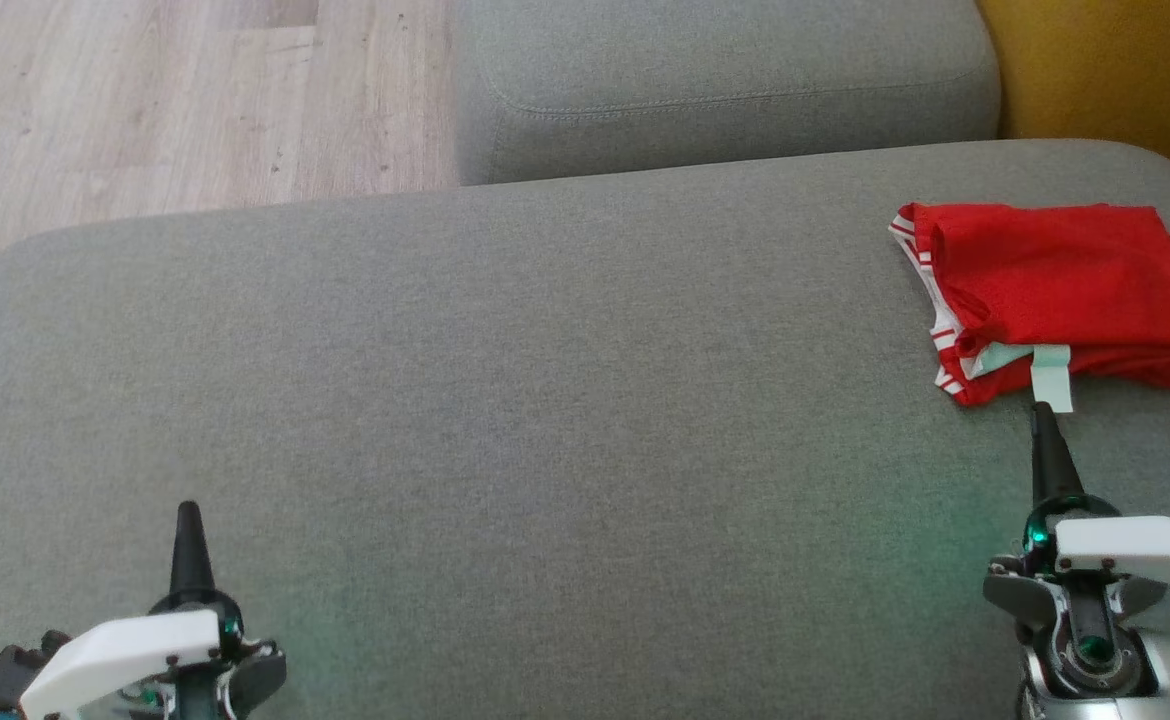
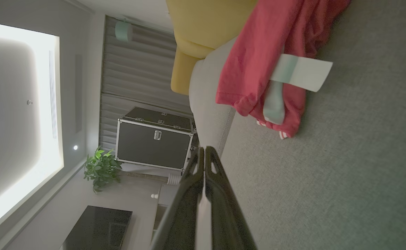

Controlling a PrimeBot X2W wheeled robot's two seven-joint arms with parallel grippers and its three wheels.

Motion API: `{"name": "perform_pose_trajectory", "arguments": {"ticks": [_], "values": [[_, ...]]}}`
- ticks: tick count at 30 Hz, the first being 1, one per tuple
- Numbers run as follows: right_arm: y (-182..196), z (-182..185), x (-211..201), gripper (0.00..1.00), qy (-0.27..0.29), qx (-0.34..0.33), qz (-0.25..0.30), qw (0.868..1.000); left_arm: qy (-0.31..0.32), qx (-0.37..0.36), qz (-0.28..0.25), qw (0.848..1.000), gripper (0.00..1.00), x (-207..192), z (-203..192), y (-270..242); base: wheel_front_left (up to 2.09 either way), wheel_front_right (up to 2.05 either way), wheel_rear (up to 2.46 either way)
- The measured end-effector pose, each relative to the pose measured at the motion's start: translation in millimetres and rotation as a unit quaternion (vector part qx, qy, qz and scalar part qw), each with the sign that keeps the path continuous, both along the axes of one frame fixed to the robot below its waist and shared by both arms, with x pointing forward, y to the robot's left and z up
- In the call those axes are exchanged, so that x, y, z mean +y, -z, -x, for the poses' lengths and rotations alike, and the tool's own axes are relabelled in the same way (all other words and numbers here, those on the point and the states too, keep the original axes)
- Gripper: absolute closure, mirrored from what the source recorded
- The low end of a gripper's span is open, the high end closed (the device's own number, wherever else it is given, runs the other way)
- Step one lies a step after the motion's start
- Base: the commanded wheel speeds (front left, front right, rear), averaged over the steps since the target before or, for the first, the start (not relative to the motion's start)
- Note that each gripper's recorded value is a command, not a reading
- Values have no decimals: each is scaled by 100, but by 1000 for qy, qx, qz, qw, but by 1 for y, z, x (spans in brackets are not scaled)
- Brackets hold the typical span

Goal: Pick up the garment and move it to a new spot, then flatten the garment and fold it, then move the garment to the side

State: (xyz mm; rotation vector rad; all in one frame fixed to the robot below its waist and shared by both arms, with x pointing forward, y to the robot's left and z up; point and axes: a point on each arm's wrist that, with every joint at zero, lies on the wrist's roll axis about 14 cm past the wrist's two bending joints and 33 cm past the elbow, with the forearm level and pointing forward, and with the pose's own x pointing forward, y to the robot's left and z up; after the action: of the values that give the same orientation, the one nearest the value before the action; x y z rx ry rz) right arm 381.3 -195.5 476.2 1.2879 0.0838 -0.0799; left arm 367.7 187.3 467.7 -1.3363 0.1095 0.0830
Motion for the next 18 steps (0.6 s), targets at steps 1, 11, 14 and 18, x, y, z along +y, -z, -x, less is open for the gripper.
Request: {"name": "perform_pose_trajectory", "arguments": {"ticks": [1,11,14,18], "values": [[0,0,0,100,1,0,-6,1000,0,-1,5,1000,100,0,-1,-1,0,0,0],[-1,2,-6,100,12,-5,-59,998,-2,-4,50,999,100,0,-2,-2,0,0,0],[-1,2,-7,100,13,-6,-77,997,-1,-4,64,998,100,0,-2,-3,0,0,0],[-4,2,-8,100,16,-12,-97,995,0,-6,83,997,100,-1,-3,-4,0,0,0]]}}
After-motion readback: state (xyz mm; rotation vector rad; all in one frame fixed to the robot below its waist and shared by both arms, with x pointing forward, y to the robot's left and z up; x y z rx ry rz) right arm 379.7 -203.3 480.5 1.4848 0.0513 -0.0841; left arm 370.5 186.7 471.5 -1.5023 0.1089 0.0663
